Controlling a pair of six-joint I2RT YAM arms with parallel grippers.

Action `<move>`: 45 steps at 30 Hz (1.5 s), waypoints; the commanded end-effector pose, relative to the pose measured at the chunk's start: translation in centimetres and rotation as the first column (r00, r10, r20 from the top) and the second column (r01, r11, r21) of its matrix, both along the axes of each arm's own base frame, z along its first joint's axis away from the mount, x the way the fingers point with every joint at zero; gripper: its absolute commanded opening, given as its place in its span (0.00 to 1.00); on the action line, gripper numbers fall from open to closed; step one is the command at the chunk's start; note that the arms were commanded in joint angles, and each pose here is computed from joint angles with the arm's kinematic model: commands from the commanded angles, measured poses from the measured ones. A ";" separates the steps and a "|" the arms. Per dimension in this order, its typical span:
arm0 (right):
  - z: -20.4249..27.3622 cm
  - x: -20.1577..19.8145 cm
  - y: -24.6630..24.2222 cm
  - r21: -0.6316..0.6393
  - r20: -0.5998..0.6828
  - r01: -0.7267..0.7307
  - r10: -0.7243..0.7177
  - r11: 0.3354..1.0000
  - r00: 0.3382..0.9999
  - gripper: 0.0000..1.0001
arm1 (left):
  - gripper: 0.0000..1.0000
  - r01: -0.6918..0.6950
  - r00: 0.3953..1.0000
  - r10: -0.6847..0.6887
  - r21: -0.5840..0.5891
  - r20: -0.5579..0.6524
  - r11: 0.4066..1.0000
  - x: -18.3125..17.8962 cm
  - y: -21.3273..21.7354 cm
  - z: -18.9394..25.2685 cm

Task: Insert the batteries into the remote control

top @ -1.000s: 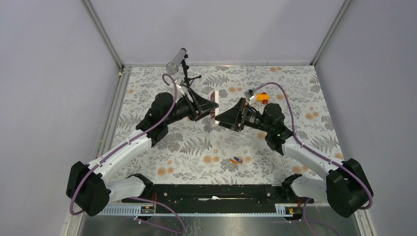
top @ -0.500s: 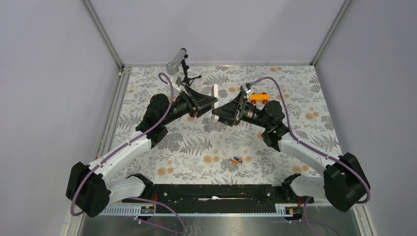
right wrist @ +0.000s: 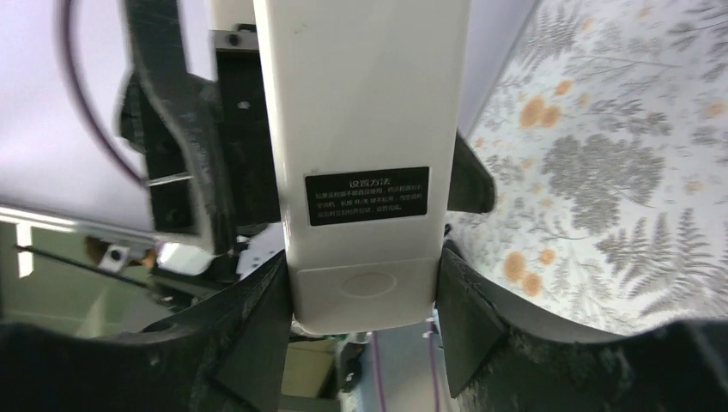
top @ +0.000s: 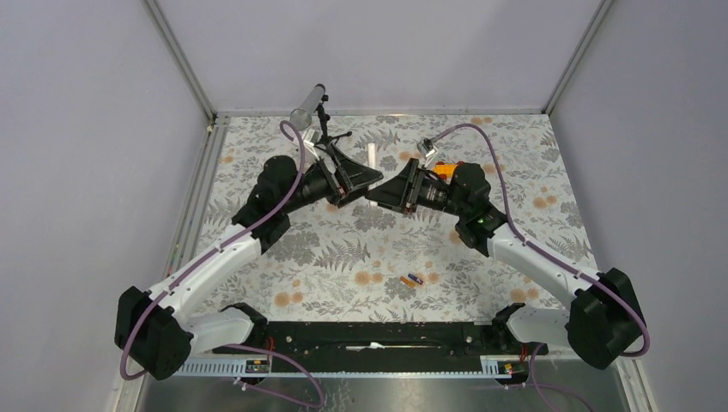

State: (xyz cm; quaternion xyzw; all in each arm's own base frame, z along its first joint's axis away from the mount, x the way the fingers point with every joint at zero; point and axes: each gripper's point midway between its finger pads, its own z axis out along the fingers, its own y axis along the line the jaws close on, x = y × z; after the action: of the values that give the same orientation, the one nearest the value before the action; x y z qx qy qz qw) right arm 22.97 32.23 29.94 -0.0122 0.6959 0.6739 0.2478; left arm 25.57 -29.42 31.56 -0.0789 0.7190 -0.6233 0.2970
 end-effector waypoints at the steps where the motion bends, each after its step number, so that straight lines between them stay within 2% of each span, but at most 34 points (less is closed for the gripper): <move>1: -0.5 0.5 -0.9 -0.192 0.204 0.067 -0.027 0.979 0.979 0.40 | 0.99 0.018 0.992 -0.042 0.197 0.118 0.980 0.1 0.8 2.1; 4: -1.9 0.8 -1.9 -0.284 0.263 0.112 -0.035 0.952 0.964 0.40 | 0.99 -0.023 0.995 -0.012 0.344 0.098 0.939 0.9 1.9 1.0; 6: -2.7 0.9 -2.5 -0.338 0.290 0.134 -0.032 0.932 0.957 0.40 | 0.99 -0.050 0.995 0.010 0.388 0.103 0.920 1.3 2.6 0.9; 10: -3.8 1.2 -3.1 -0.404 0.321 0.165 -0.030 0.900 0.946 0.39 | 0.99 -0.048 0.995 0.009 0.388 0.103 0.920 1.5 2.4 0.9; 15: -4.6 1.4 -2.8 -0.458 0.360 0.189 -0.013 0.869 0.933 0.38 | 0.99 0.021 1.000 -0.022 0.415 -0.002 0.910 1.7 1.5 -2.1; 20: -5.5 1.0 -2.2 -0.520 0.387 0.174 0.049 0.836 0.921 0.38 | 0.97 0.034 0.999 -0.021 0.420 -0.035 0.907 1.9 1.3 -2.9; 23: -5.7 0.9 -2.2 -0.555 0.419 0.186 0.079 0.811 0.905 0.38 | 0.88 0.045 0.997 -0.010 0.445 -0.080 0.895 1.9 1.5 -3.8; 29: -6.6 1.5 -2.5 -0.623 0.449 0.227 0.106 0.748 0.887 0.38 | 0.64 0.071 0.989 -0.016 0.387 -0.144 0.919 1.3 0.9 -4.3; 33: -7.1 1.4 -1.8 -0.659 0.467 0.226 0.155 0.717 0.871 0.39 | 0.54 0.074 0.986 -0.013 0.369 -0.164 0.927 1.2 0.7 -4.8; 35: -7.4 1.1 -1.3 -0.683 0.475 0.222 0.192 0.695 0.859 0.40 | 0.53 0.075 0.985 -0.013 0.362 -0.170 0.929 1.2 0.6 -4.9; 37: -7.6 1.0 -1.0 -0.692 0.473 0.219 0.202 0.688 0.858 0.40 | 0.51 0.074 0.984 -0.009 0.365 -0.177 0.928 1.2 0.7 -5.1; 39: -7.5 0.9 -0.7 -0.686 0.478 0.218 0.204 0.694 0.855 0.40 | 0.44 0.059 0.984 0.008 0.376 -0.176 0.925 1.2 1.0 -5.5; 45: -7.3 0.7 -0.3 -0.679 0.474 0.203 0.209 0.705 0.856 0.41 | 0.13 0.007 0.991 0.043 0.367 -0.129 0.930 1.2 1.7 -5.1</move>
State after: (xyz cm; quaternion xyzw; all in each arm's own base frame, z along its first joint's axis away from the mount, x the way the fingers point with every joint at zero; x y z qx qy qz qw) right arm 22.79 31.16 20.00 -0.2857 0.8264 0.3195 0.3653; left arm 26.38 -27.96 23.86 -0.0746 0.8663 -0.4422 0.2202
